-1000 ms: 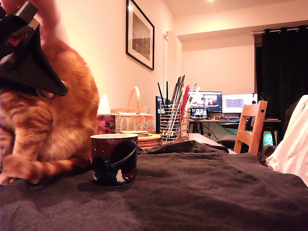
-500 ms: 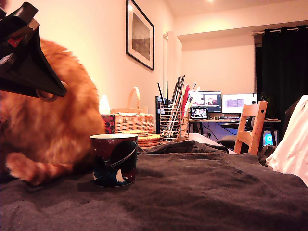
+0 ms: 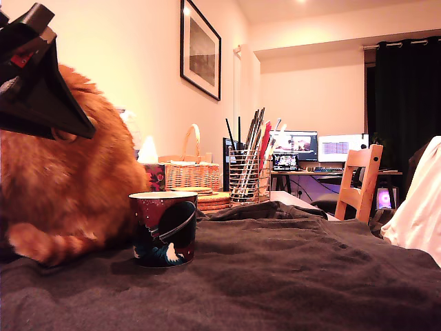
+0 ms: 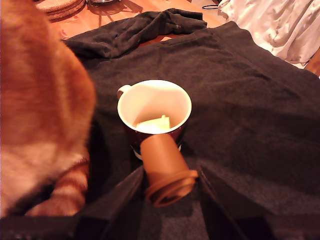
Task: Pick up the coffee capsules on the table and drop them inside the coffee cup
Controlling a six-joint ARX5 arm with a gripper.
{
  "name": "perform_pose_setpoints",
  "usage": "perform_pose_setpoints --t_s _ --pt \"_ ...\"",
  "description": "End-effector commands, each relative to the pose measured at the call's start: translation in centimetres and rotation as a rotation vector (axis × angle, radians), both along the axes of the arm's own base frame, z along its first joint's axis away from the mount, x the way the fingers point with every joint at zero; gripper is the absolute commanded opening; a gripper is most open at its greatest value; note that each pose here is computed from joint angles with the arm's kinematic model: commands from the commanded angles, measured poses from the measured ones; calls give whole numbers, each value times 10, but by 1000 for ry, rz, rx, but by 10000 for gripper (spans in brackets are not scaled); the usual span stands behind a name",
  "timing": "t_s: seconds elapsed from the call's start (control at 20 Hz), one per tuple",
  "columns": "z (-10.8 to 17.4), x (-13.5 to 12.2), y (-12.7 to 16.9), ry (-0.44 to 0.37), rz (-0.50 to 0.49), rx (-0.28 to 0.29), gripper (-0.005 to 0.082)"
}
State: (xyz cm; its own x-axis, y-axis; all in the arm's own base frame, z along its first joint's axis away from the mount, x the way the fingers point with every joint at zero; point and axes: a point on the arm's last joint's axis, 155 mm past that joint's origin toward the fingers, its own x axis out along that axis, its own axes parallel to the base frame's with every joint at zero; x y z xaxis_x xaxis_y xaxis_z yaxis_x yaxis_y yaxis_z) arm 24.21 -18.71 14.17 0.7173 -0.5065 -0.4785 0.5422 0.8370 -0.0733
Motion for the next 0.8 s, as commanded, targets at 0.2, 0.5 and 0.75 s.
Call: perform_pose_setpoints --t_s 0.2,0.5,0.75 --pt "-7 -1 1 11 2 5 266" --pt "4 -1 -12 4 -26 -75 266" --pt "8 13 -26 -24 -29 -114 266"
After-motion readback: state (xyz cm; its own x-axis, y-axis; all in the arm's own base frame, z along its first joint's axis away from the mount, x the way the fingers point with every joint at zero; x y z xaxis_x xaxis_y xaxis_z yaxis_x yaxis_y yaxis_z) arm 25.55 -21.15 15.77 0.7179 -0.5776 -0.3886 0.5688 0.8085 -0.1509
